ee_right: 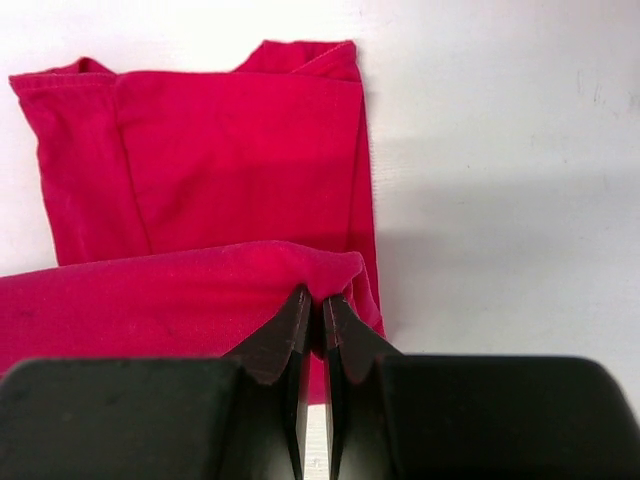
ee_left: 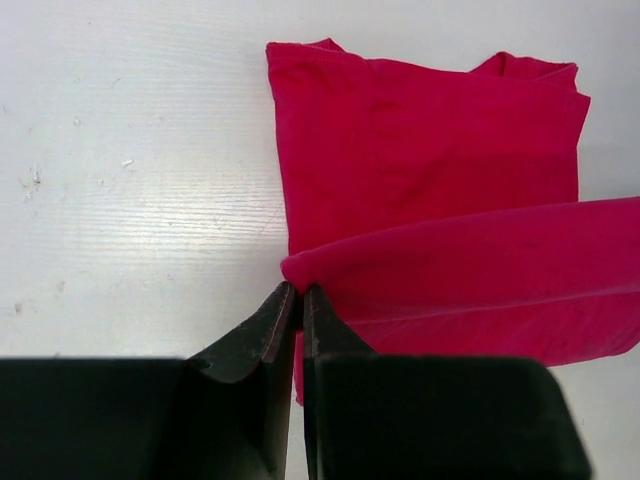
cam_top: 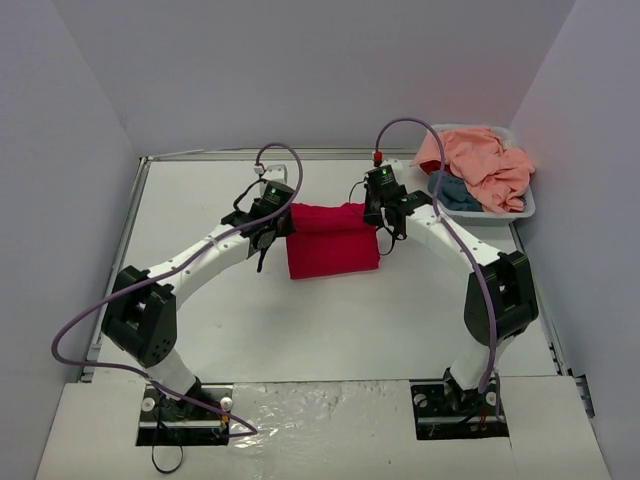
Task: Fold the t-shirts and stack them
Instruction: Fold the long partially folded tshirt into a neat square
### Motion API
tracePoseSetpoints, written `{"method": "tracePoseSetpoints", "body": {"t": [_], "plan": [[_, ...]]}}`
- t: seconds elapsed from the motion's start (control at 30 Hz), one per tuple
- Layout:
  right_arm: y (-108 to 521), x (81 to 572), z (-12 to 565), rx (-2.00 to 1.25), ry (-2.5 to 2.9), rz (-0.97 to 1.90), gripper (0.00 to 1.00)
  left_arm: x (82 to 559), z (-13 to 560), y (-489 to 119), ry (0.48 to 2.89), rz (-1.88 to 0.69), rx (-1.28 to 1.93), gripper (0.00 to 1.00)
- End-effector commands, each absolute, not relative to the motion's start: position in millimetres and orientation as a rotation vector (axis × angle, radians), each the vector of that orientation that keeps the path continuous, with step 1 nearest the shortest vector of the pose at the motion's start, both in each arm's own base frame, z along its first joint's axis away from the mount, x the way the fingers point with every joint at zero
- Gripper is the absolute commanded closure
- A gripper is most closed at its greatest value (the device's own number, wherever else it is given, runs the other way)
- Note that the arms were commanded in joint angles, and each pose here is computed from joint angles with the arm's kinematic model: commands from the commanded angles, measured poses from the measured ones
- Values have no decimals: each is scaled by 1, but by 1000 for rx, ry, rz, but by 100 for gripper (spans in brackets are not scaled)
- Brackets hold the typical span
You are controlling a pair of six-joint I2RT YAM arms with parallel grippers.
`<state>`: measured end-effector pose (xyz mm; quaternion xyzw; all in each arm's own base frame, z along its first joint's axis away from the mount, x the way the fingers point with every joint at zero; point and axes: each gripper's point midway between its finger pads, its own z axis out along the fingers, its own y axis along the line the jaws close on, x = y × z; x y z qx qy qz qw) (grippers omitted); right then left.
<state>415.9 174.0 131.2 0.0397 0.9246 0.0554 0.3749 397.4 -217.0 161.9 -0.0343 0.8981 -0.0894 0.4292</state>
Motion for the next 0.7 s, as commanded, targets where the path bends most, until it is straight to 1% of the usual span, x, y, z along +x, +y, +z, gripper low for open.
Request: {"method": "tracePoseSetpoints", "body": {"t": [0.0, 0.67], "plan": [[157, 429, 160, 136, 2295, 82, 100, 411, 198, -199, 2149, -161, -130, 98], [163, 461, 134, 123, 2329, 32, 100, 442, 180, -209, 2152, -109, -121, 98]]}}
